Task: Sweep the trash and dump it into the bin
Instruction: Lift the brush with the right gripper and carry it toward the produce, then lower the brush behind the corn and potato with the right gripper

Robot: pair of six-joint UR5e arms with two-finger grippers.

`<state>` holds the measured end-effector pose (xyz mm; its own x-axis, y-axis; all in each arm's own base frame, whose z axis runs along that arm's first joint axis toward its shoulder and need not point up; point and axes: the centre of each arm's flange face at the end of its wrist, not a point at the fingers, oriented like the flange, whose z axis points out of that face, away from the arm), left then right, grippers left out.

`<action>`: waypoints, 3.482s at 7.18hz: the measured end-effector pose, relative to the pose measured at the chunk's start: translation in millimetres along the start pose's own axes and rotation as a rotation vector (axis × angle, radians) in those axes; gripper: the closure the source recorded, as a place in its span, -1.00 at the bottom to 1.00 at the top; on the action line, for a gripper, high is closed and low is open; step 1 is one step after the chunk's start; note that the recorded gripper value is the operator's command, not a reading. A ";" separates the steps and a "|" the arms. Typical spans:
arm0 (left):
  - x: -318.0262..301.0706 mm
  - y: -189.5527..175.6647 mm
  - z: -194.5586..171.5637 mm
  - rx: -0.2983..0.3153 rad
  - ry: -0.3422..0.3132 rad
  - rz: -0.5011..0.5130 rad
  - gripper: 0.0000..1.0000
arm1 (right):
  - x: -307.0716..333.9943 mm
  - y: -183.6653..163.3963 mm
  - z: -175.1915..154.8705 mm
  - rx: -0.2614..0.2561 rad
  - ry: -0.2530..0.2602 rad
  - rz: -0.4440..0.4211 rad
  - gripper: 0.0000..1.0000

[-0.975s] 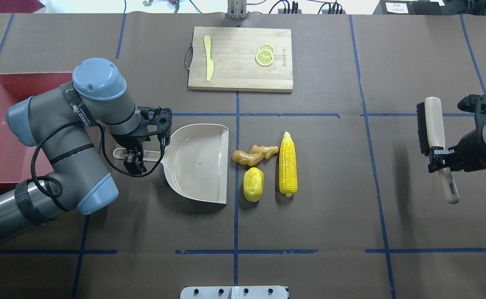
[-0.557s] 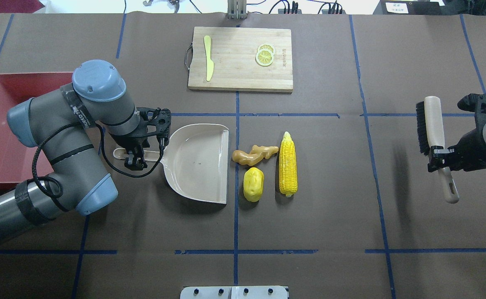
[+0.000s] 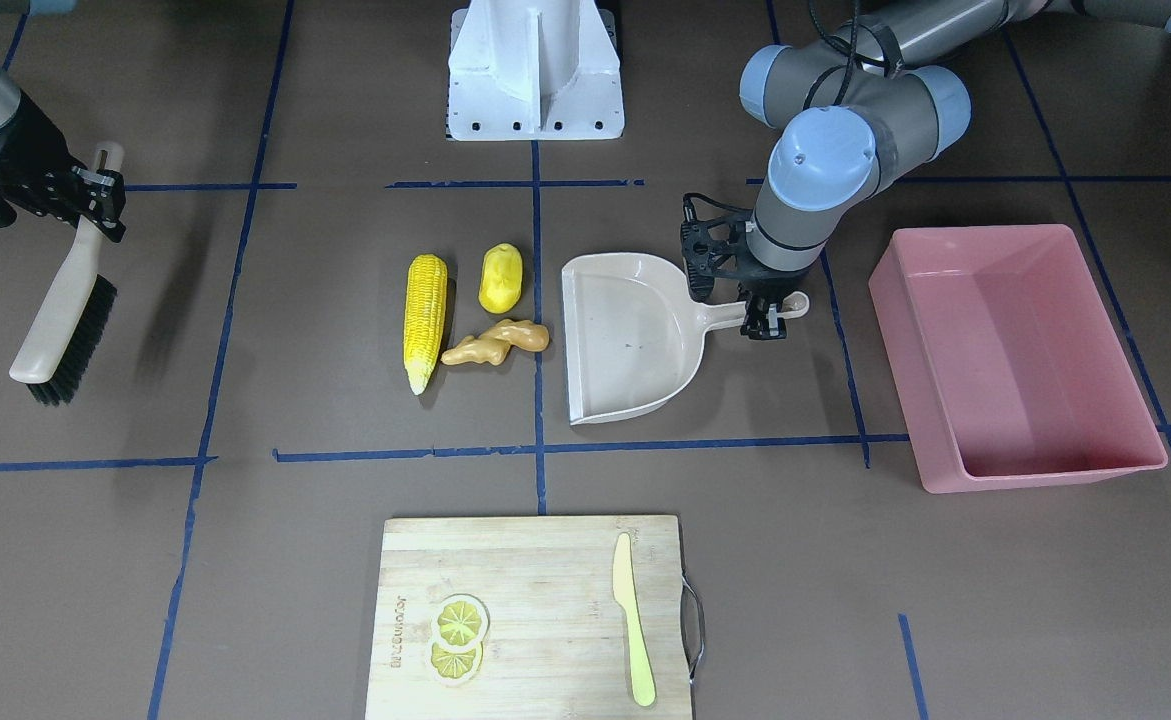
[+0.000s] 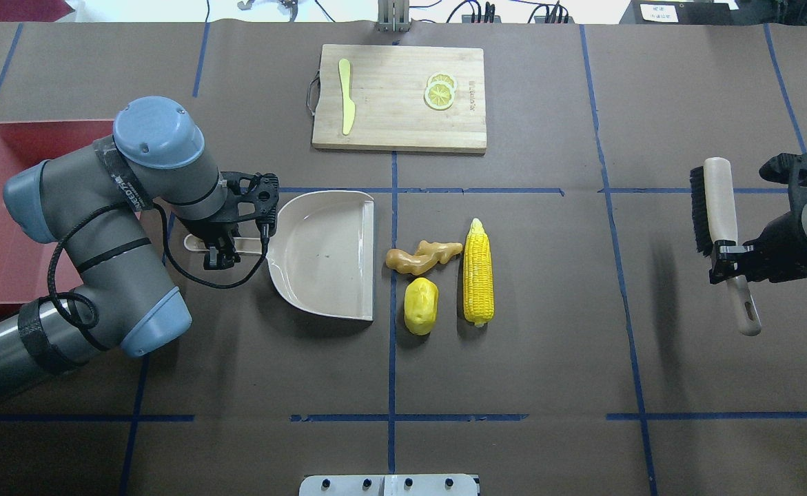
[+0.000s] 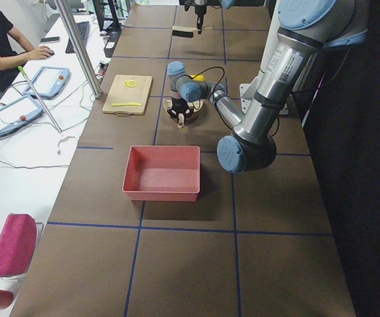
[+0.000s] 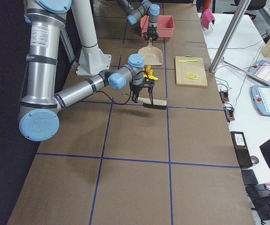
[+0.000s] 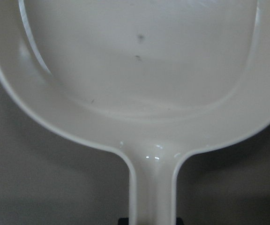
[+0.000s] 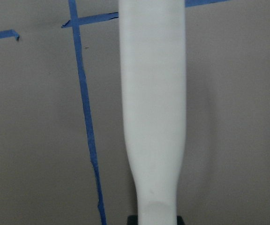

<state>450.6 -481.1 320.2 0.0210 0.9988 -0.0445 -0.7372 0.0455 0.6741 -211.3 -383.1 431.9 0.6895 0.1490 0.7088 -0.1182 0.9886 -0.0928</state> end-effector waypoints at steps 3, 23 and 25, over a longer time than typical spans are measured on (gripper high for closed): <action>11.7 0.2 -22.6 -0.058 0.013 -0.026 1.00 | -1.2 -0.4 -0.8 0.001 -0.002 -0.001 1.00; 28.5 -40.6 -20.1 -0.108 0.022 0.016 1.00 | -235.9 92.8 58.9 -0.176 0.150 -0.105 1.00; 28.2 -42.1 -18.5 -0.110 0.024 0.016 1.00 | -254.0 100.5 83.0 -0.197 0.176 -0.095 1.00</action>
<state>469.8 -455.2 277.0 -0.0064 0.9986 -0.0532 -0.8069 0.0263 0.5902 -457.6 -323.2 300.6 0.8063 0.0394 0.5902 0.0826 0.9805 -0.1784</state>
